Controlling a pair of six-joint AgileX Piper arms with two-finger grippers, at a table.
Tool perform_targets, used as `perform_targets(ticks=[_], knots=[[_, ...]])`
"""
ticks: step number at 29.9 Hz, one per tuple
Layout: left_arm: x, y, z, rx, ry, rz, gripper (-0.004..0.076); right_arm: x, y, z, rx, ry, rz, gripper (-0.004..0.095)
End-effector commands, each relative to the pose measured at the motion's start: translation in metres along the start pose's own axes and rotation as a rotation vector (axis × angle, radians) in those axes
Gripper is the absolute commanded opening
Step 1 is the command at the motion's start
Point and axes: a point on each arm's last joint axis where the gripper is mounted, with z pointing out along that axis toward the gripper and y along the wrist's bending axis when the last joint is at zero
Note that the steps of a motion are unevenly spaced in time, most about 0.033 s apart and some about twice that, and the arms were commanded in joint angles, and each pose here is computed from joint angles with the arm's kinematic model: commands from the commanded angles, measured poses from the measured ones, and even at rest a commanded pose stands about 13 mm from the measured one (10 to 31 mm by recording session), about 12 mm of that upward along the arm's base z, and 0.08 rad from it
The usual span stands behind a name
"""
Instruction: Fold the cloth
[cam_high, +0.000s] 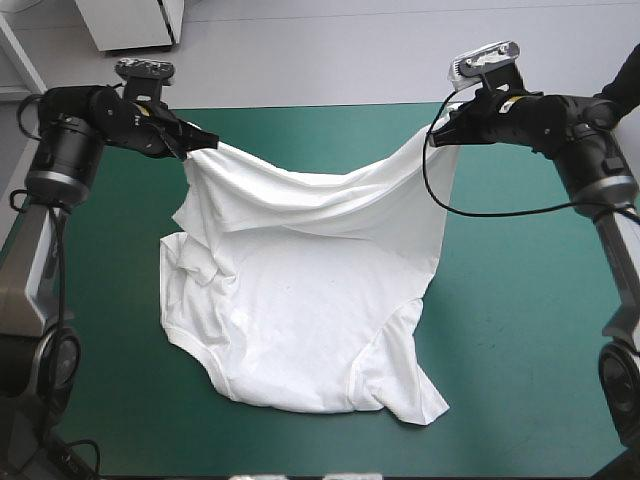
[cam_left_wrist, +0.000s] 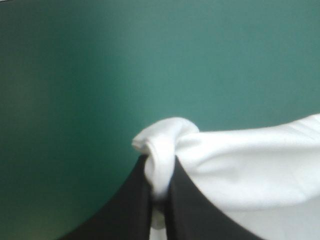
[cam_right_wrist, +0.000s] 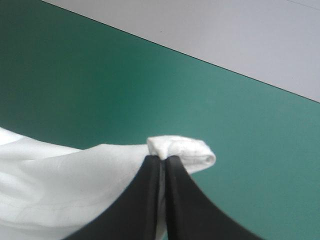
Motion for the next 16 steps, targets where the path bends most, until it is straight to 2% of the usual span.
perform_targets(ticks=[1, 9, 16], knots=[[-0.022, -0.002, 0.006, 0.022, -0.192, -0.010, -0.0009, -0.012, -0.015, 0.012, 0.062, -0.101, -0.009, -0.0013], [-0.040, 0.007, 0.077, 0.018, -0.220, 0.019, -0.0009, -0.001, -0.040, 0.086, 0.063, -0.045, 0.025, -0.0013], [-0.049, 0.013, 0.117, 0.017, -0.235, 0.021, -0.0009, 0.011, -0.045, 0.121, 0.060, -0.032, 0.002, -0.0013]])
